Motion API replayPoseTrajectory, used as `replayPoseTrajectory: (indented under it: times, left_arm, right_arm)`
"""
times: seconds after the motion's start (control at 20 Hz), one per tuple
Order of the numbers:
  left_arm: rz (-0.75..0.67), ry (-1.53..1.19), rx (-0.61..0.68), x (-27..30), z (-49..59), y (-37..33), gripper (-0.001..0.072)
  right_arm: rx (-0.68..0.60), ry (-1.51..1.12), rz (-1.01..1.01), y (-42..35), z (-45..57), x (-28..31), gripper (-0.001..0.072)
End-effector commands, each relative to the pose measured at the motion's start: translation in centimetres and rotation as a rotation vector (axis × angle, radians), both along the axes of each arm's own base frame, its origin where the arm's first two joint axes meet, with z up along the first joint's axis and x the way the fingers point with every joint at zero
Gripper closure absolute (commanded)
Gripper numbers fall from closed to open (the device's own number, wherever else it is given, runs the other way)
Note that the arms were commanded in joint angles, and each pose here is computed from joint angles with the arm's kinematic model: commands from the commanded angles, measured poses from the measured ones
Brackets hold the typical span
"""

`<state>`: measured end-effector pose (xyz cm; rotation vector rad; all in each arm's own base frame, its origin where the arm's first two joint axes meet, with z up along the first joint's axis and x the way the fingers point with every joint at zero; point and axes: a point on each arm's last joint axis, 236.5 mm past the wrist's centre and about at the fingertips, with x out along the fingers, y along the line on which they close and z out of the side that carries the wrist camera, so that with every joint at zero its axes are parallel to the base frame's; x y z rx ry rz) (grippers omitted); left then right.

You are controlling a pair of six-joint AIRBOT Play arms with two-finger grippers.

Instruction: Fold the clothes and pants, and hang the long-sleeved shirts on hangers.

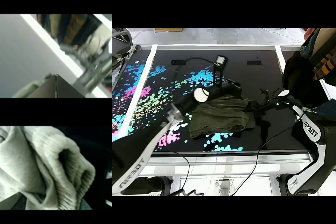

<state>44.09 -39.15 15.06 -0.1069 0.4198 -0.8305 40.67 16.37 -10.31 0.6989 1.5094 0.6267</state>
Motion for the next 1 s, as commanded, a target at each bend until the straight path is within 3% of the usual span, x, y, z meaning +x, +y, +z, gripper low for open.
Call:
replayPoseTrajectory:
  times: [0.0,0.15,0.2,0.3,0.45,0.55,0.8,0.95]
  left_arm:
    - [0.024,-0.102,-0.027,0.0,5.2,2.5,0.0689]
    - [0.029,-0.132,-0.037,-0.2,6.8,3.1,0.0688]
    - [0.03,-0.134,-0.036,-0.2,6.9,3.2,0.0688]
    - [0.019,-0.206,0.061,-0.1,6.7,3.8,0.0688]
    - [-0.037,-0.327,0.319,-0.7,5.9,6.2,0.0689]
    - [0.0,-0.287,0.418,-0.8,5.7,9.8,0.0689]
    - [0.388,0.09,0.727,-1.5,2.3,28.2,0.0689]
    - [0.646,0.357,0.695,-4.4,1.0,37.0,0.0688]
  right_arm:
    - [0.135,-0.029,0.005,4.6,2.5,0.3,0.003]
    - [0.083,-0.096,0.028,8.9,1.4,0.5,0.0046]
    - [0.065,-0.124,0.038,10.4,1.1,0.4,0.02]
    - [0.048,-0.195,0.071,13.2,1.5,0.6,0.0666]
    - [0.073,-0.306,0.092,14.9,5.2,2.7,0.0682]
    - [0.09,-0.404,0.051,13.7,9.2,5.8,0.0682]
    - [0.111,-0.577,-0.136,3.7,20.6,11.2,0.0682]
    - [0.076,-0.637,-0.296,-6.1,26.8,11.4,0.0682]
